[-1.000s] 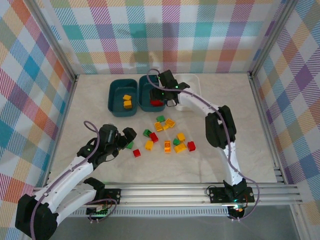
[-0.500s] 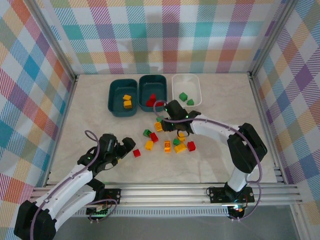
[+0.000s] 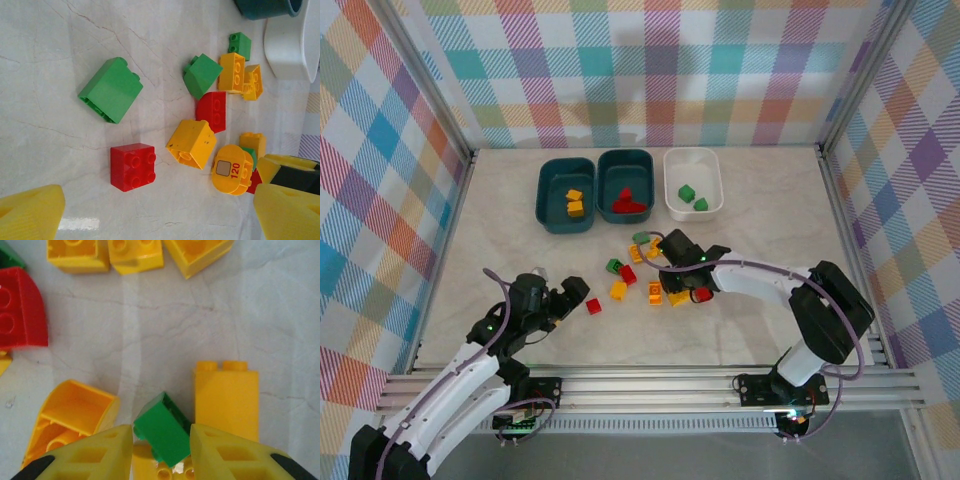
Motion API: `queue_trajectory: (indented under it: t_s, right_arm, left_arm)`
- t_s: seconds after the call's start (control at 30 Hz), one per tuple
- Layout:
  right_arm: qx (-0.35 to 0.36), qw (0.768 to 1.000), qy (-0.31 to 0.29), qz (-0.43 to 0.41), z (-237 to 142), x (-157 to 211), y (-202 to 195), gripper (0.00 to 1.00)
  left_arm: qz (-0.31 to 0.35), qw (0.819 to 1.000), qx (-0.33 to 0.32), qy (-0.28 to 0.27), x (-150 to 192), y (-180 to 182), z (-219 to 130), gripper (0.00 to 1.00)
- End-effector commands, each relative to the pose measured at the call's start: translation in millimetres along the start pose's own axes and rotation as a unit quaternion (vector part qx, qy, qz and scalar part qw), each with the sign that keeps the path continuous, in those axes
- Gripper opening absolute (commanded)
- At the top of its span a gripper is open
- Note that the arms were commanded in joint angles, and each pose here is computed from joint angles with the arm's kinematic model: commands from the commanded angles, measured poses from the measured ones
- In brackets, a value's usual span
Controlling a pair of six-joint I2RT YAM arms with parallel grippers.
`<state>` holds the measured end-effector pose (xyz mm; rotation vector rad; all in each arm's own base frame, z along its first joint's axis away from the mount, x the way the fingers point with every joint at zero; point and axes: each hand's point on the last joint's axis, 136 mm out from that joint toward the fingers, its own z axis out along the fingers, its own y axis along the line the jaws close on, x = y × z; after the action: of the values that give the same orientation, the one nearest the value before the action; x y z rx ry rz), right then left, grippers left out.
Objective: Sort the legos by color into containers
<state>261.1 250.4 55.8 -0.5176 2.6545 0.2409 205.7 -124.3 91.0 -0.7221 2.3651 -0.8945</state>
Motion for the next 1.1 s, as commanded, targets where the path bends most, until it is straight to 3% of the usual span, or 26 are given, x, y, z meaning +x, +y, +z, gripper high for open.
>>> queue_trajectory:
  t_s: [0.0, 0.33, 0.57, 0.73, 1.07]
  right_arm:
    - [-0.019, 0.999, 0.027, 0.015, 2.7, 19.1, 5.9, 0.36]
    - [0.025, 0.998, 0.042, 0.032, 17.6, 29.6, -8.2, 0.48]
    - [0.061, 0.996, 0.022, 0.055, -0.4, 27.9, -24.7, 0.47]
    - [0.045, 0.997, 0.012, 0.067, -9.3, 28.2, -22.2, 0.47]
    - [-0.009, 0.997, 0.018, 0.078, 13.7, 14.1, 5.5, 0.49]
  left_arm:
    - [-0.008, 1.0, -0.006, 0.015, 7.9, 7.1, -0.1, 0.97]
    - [-0.013, 1.0, -0.008, 0.006, 6.8, 9.6, -5.6, 0.97]
    - [-0.013, 1.0, -0.008, 0.005, 7.5, 11.5, -8.2, 0.97]
    - [-0.019, 1.0, -0.004, 0.0, 6.8, 12.4, -7.5, 0.97]
    - [-0.017, 1.0, -0.012, 0.004, 8.0, 15.2, -4.4, 0.97]
